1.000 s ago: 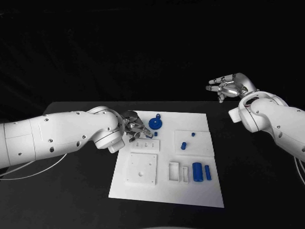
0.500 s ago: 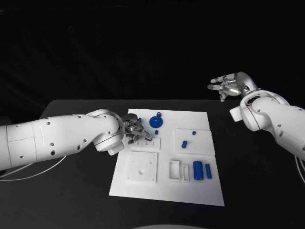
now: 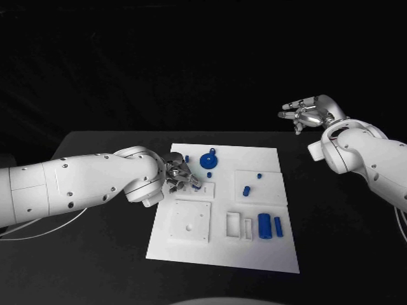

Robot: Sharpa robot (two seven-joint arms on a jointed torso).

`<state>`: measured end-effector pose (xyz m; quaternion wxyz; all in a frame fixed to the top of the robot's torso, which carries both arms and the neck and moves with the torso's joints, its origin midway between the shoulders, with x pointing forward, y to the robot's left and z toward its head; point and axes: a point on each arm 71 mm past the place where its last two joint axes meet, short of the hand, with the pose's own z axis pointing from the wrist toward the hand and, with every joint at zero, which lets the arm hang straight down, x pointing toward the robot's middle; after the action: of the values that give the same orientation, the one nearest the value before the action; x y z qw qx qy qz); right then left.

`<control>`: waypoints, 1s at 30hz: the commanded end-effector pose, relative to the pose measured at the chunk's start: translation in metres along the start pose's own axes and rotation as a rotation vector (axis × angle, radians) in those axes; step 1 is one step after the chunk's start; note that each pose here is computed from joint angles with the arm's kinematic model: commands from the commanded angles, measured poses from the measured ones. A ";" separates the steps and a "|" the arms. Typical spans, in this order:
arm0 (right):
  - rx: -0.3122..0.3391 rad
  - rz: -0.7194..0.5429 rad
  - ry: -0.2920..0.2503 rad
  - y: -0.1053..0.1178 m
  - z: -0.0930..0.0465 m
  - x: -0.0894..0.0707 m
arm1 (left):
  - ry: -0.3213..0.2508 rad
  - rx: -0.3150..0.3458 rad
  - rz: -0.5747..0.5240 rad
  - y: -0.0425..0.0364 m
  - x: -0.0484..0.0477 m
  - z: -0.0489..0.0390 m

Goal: Assemble the parts on the task board

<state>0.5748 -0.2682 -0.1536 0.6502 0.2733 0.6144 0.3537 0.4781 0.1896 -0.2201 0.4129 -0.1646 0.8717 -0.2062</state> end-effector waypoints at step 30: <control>-0.007 0.001 0.020 0.001 0.000 0.002 | 0.001 0.010 0.104 -0.0004 0.0022 -0.0011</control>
<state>0.5752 -0.2682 -0.1543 0.6486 0.2734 0.6161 0.3536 0.4767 0.1900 -0.2200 0.4193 -0.1360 0.8759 -0.1960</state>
